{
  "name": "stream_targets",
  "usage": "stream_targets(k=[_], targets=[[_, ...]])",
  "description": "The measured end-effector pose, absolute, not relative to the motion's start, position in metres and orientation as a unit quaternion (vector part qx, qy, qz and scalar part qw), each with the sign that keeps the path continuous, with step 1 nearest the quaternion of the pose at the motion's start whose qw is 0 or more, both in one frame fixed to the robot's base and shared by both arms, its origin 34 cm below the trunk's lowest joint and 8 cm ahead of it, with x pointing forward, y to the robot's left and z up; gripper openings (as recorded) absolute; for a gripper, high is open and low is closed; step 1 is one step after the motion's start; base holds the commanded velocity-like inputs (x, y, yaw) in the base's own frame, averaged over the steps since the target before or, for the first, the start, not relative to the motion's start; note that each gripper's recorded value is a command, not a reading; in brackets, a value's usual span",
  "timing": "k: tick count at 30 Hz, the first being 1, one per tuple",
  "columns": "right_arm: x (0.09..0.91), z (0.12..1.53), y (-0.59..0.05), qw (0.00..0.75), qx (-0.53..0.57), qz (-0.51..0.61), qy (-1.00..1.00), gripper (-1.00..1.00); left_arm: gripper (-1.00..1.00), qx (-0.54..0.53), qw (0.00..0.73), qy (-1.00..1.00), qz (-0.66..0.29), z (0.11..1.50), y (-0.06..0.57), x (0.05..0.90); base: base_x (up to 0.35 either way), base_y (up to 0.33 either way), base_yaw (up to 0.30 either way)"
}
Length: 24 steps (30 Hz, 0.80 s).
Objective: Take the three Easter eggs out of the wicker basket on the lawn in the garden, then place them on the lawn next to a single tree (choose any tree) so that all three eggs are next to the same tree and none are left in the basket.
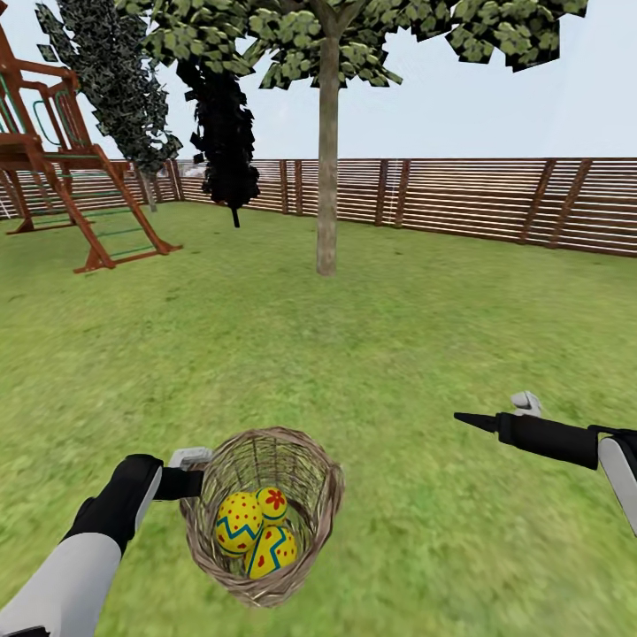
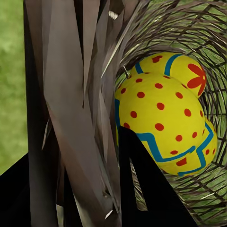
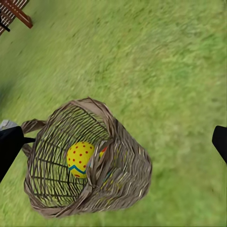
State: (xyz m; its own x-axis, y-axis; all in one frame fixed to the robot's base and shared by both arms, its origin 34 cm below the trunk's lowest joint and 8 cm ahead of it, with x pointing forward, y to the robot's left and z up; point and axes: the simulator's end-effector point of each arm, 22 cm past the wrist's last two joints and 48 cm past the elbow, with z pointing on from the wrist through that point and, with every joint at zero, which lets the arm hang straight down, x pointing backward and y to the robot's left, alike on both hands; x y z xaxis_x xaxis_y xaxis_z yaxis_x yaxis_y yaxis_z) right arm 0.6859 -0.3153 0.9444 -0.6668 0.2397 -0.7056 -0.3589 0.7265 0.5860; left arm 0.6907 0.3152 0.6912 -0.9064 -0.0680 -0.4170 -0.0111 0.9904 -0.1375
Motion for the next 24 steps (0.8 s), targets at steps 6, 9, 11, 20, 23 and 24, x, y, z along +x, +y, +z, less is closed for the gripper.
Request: stream_targets(k=[6, 9, 11, 20, 23, 24], targets=[[0.6858, 0.9447, -0.3151, 0.407, -0.036, 0.369, 0.835, 1.0, -1.0, -0.021, 0.216, 0.974, -0.067, 0.6913, 0.3147, 0.6909, 0.296, 0.0, 0.0], [0.6857, 0.9444, -0.3151, 0.406, -0.036, 0.369, 0.835, 1.0, -1.0, -0.021, 0.216, 0.974, -0.067, 0.6913, 0.3148, 0.6909, 0.296, 0.0, 0.0], [0.6858, 0.9447, -0.3151, 0.407, -0.036, 0.368, 0.835, 1.0, -1.0, -0.021, 0.216, 0.974, -0.067, 0.6913, 0.3147, 0.6909, 0.296, 0.0, 0.0], [0.6858, 0.9449, -0.3149, 0.407, -0.036, 0.369, 0.835, 1.0, -1.0, -0.021, 0.216, 0.974, -0.068, 0.6913, 0.3146, 0.6909, 0.296, 0.0, 0.0], [0.6858, 0.9448, -0.315, 0.407, -0.036, 0.369, 0.835, 1.0, -1.0, -0.021, 0.216, 0.974, -0.067, 0.6913, 0.3148, 0.6909, 0.296, 0.0, 0.0], [0.6857, 0.9444, -0.3151, 0.406, -0.036, 0.369, 0.835, 1.0, -1.0, -0.021, 0.216, 0.974, -0.067, 0.6913, 0.3148, 0.6909, 0.296, 0.0, 0.0]])
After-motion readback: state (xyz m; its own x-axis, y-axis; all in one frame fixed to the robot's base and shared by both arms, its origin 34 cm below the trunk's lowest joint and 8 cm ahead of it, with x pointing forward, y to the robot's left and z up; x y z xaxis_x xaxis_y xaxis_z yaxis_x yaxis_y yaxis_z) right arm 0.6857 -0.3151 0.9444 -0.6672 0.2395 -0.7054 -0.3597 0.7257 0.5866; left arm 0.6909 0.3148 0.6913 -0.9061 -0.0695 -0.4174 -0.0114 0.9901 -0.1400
